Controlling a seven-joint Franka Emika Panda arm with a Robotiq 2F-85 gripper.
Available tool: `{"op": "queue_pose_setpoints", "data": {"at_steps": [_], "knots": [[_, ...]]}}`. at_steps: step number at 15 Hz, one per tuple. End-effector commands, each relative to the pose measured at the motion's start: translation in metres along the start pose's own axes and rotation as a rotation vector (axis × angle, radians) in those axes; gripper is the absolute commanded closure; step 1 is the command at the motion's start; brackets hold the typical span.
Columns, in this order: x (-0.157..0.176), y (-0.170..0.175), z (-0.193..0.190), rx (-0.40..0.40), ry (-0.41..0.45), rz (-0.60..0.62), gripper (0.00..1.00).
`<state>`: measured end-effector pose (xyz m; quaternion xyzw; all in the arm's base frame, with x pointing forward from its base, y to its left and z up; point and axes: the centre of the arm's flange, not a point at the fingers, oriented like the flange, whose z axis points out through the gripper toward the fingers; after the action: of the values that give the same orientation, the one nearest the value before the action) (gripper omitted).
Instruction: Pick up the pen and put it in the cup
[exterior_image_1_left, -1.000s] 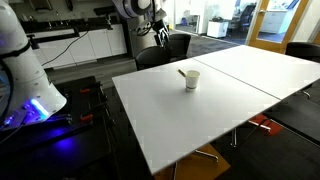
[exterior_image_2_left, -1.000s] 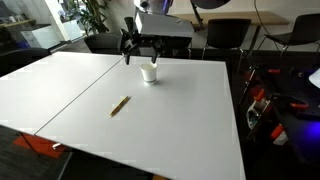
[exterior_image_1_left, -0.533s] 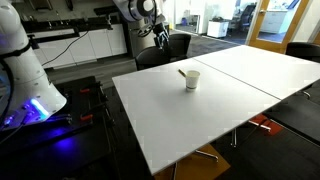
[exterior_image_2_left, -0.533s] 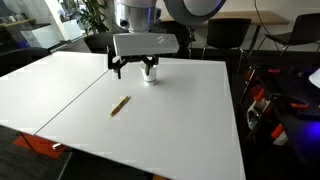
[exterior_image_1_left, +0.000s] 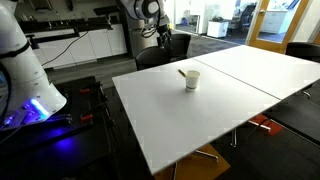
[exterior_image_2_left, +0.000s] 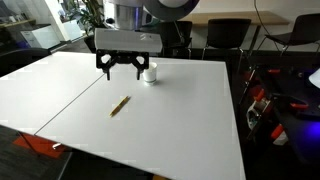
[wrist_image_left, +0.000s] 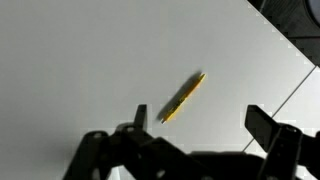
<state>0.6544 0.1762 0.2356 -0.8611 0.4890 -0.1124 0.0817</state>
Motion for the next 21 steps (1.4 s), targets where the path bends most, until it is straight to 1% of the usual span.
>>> {"op": "queue_pose_setpoints", "data": {"at_steps": [1, 3, 6, 7, 10, 13, 15, 16, 17, 21], "knots": [[0.021, -0.015, 0.03, 0.025, -0.021, 0.078, 0.0], [0.032, -0.015, 0.046, 0.026, -0.02, 0.118, 0.0], [0.044, -0.018, 0.07, 0.034, -0.051, 0.142, 0.0], [0.036, -0.001, 0.054, -0.003, -0.028, 0.125, 0.0], [0.04, -0.004, 0.068, 0.001, -0.037, 0.143, 0.0], [0.04, -0.007, 0.068, 0.007, -0.039, 0.143, 0.0], [0.05, -0.009, 0.066, 0.024, 0.007, 0.269, 0.0], [0.056, -0.011, 0.068, 0.025, 0.003, 0.311, 0.0], [0.06, -0.012, 0.069, 0.019, 0.022, 0.363, 0.0], [0.072, -0.019, 0.077, 0.003, 0.028, 0.49, 0.0]]}}
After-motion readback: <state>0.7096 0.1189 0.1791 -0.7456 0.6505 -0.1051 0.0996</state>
